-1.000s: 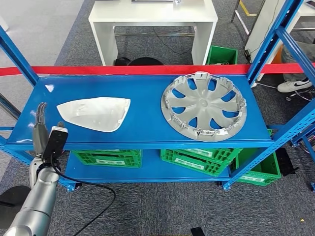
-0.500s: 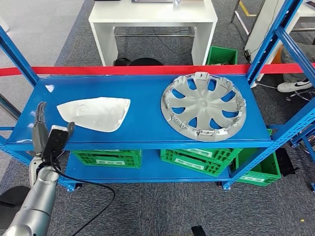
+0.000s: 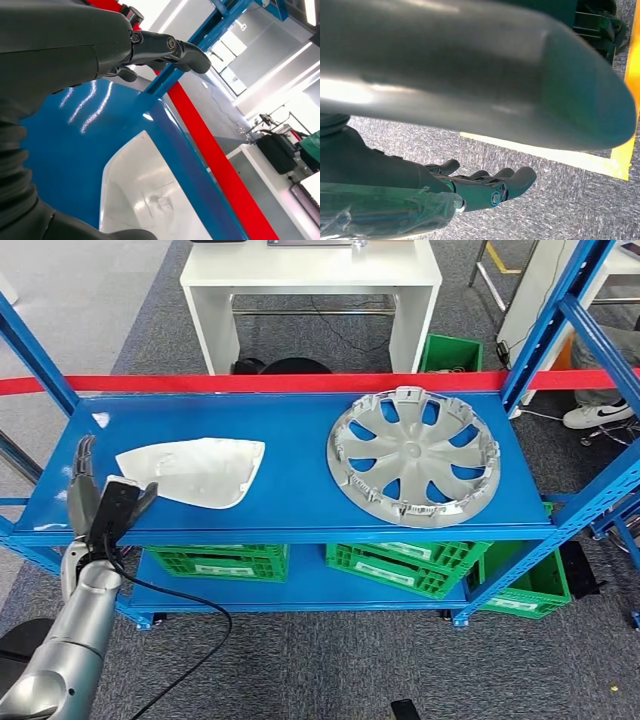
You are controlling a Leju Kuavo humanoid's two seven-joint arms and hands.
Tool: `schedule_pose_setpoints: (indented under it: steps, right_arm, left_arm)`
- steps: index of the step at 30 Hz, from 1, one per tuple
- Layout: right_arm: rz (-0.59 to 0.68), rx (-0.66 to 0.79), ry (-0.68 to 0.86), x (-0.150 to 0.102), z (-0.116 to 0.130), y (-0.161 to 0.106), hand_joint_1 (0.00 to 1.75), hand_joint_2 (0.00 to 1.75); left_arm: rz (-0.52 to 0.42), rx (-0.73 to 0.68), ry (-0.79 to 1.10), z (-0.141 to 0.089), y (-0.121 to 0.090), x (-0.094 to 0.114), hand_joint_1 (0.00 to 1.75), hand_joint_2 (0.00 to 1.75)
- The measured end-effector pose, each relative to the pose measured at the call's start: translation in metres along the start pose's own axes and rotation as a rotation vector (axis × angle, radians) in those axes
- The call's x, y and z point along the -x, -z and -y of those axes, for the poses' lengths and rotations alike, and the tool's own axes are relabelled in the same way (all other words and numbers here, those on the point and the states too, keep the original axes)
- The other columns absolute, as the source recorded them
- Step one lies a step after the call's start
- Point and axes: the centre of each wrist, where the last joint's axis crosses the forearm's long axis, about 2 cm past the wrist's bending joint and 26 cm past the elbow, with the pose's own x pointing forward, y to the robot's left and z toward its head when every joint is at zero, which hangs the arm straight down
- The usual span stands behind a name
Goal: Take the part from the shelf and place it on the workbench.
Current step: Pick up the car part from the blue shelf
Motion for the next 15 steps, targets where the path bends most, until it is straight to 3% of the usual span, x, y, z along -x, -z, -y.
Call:
schedule_pose_setpoints:
  steps: [1,5,15]
  right_arm:
    - [-0.001,0.000,0.001,0.000,0.000,0.000,0.00,0.00]
    - [-0.006,0.007,0.007,0.001,0.001,0.000,0.00,0.00]
    - [-0.018,0.020,-0.012,0.001,0.001,0.000,0.00,0.00]
  left_arm:
    - [-0.003,0.001,-0.013,0.001,0.000,0.000,0.00,1.75]
    - [-0.038,-0.006,-0.122,0.003,0.005,0.001,0.00,0.00]
    - [-0.186,-0.177,-0.674,0.002,0.025,-0.003,0.00,0.00]
